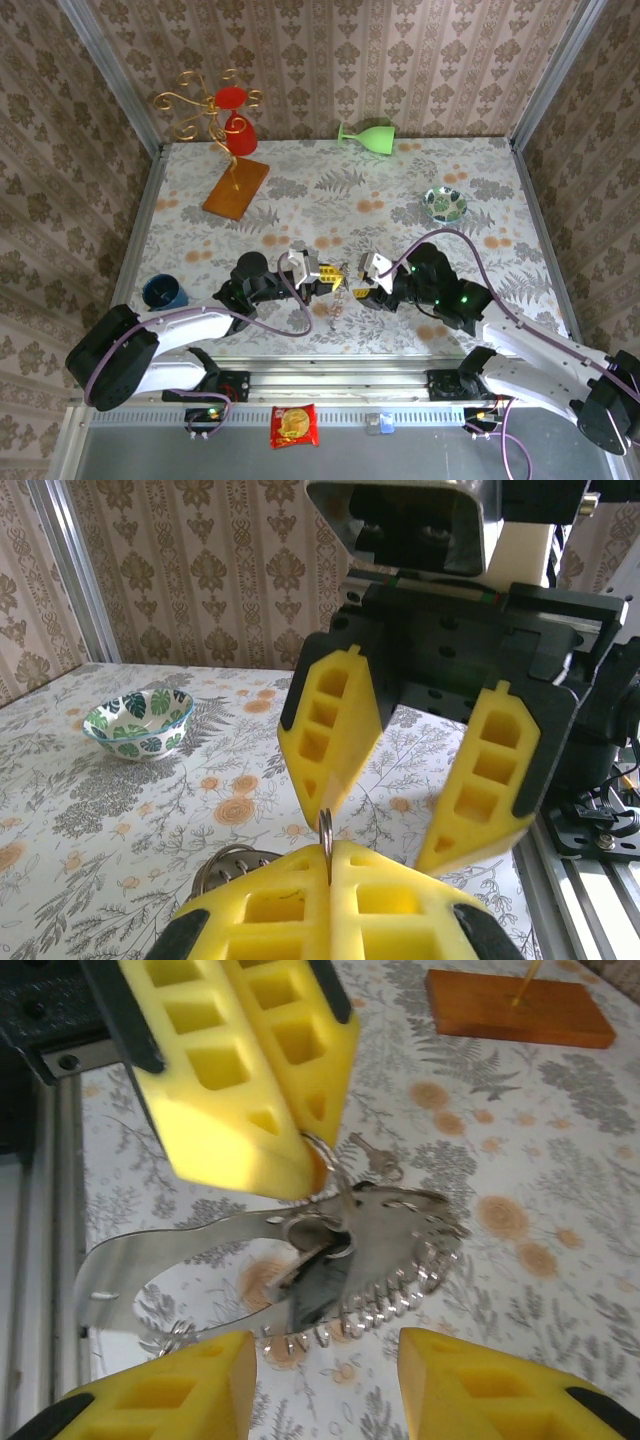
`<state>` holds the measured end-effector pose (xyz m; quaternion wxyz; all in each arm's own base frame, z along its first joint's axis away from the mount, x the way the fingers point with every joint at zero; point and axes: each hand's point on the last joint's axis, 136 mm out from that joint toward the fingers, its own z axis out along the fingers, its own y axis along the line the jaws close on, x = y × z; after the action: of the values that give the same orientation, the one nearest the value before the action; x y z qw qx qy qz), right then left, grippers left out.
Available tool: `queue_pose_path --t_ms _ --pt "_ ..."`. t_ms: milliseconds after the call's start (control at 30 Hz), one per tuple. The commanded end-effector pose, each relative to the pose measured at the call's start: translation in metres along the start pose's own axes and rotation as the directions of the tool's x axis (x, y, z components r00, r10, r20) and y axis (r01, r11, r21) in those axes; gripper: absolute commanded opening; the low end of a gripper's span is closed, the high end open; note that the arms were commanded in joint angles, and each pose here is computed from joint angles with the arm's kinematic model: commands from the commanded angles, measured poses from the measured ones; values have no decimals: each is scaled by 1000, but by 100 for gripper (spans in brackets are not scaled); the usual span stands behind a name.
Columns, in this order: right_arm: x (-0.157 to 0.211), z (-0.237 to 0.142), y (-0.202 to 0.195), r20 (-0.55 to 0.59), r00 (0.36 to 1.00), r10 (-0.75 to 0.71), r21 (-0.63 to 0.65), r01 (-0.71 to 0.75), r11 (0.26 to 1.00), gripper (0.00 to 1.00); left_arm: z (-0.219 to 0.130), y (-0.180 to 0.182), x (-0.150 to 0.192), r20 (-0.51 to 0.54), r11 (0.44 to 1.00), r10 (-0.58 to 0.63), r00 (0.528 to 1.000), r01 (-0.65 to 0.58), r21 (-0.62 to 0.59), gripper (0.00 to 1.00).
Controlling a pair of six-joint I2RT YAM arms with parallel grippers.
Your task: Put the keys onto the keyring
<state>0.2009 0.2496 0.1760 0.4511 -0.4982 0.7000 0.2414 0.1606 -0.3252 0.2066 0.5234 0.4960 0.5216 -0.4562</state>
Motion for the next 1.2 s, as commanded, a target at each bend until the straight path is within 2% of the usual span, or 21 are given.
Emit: queue_pose_path --t_ms 0,633,900,1167 --pt "-9 6 12 52 998 20 -69 -17 997 44 0 -3 -22 69 999 41 997 -42 25 0" --pt "-5 24 -2 60 998 24 15 -25 1000 43 -1 -3 -23 76 999 47 996 -49 24 0" --pt "-3 22 -2 45 999 2 20 -3 1000 26 -1 -3 -23 76 999 47 996 -49 24 0" --pt "-4 23 -1 38 999 -7 9 7 1000 16 -1 -3 -23 76 999 47 996 -48 21 0"
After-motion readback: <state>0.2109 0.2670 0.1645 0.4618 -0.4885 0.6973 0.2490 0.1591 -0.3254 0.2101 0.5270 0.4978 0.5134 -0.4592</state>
